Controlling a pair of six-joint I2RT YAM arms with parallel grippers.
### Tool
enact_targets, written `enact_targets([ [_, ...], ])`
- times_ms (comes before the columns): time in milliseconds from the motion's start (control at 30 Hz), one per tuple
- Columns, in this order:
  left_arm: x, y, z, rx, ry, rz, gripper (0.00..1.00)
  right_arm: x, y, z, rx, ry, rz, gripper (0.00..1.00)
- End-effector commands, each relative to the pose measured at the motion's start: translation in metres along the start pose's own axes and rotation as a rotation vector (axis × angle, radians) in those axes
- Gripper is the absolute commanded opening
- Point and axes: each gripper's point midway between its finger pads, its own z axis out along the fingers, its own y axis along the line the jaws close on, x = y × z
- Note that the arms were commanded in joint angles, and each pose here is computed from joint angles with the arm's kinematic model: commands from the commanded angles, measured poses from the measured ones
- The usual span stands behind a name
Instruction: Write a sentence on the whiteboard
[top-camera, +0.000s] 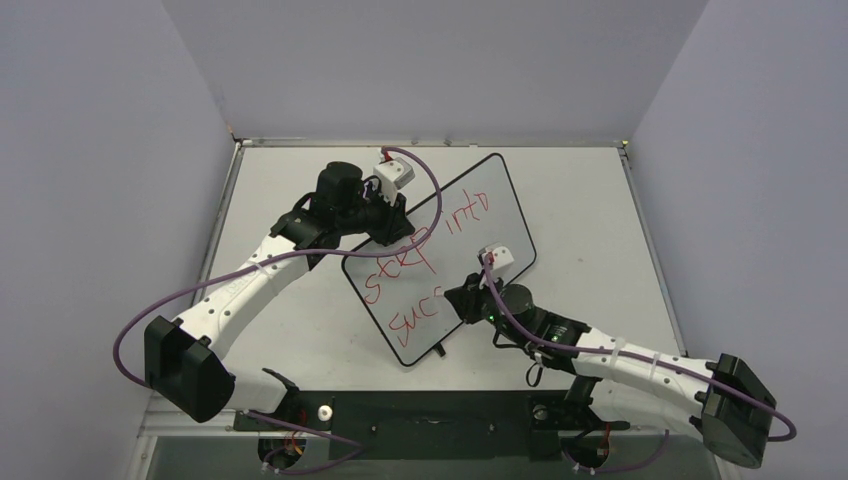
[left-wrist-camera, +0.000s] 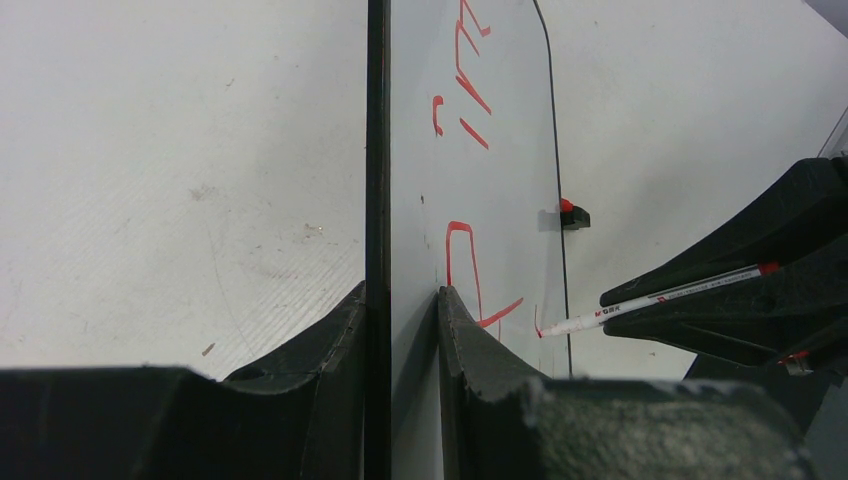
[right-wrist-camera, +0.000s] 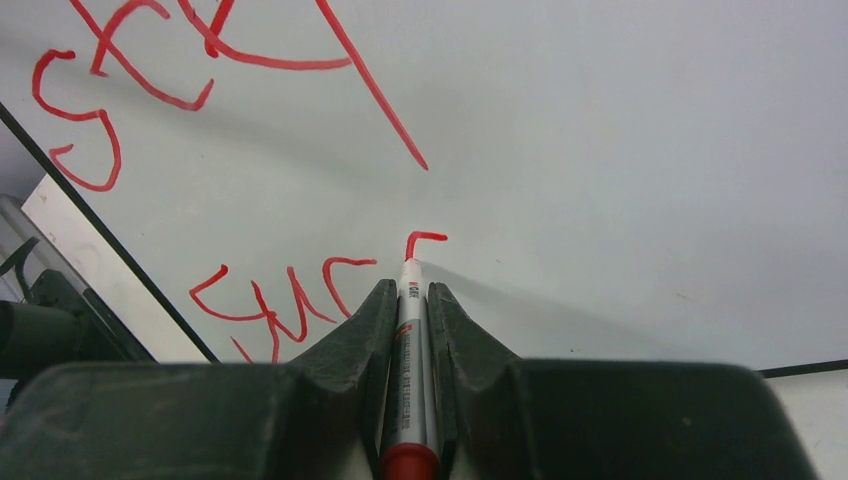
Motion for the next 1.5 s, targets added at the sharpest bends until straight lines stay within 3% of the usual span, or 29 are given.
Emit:
enact_targets([
  [0,-0.027,0.006,0.0,-0.037,-0.094,0.111,0.0,0.022,-0.009,-0.002,0.013,0.043,0.028,0.0],
  [500,-0.028,0.006,-0.001,-0.036,-0.096,0.111,0.0,0.032,-0.033,-0.012,0.11,0.055,0.021,0.0],
  [1133,-0.029,0.006,-0.004,-0.04,-0.103,0.114,0.0,-0.037,-0.025,-0.044,0.14,-0.043,-0.032,0.0],
  [1467,-0.03,0.005,-0.007,-0.042,-0.11,0.116,0.0,-0.031,-0.015,-0.028,0.104,-0.028,-0.017,0.0],
])
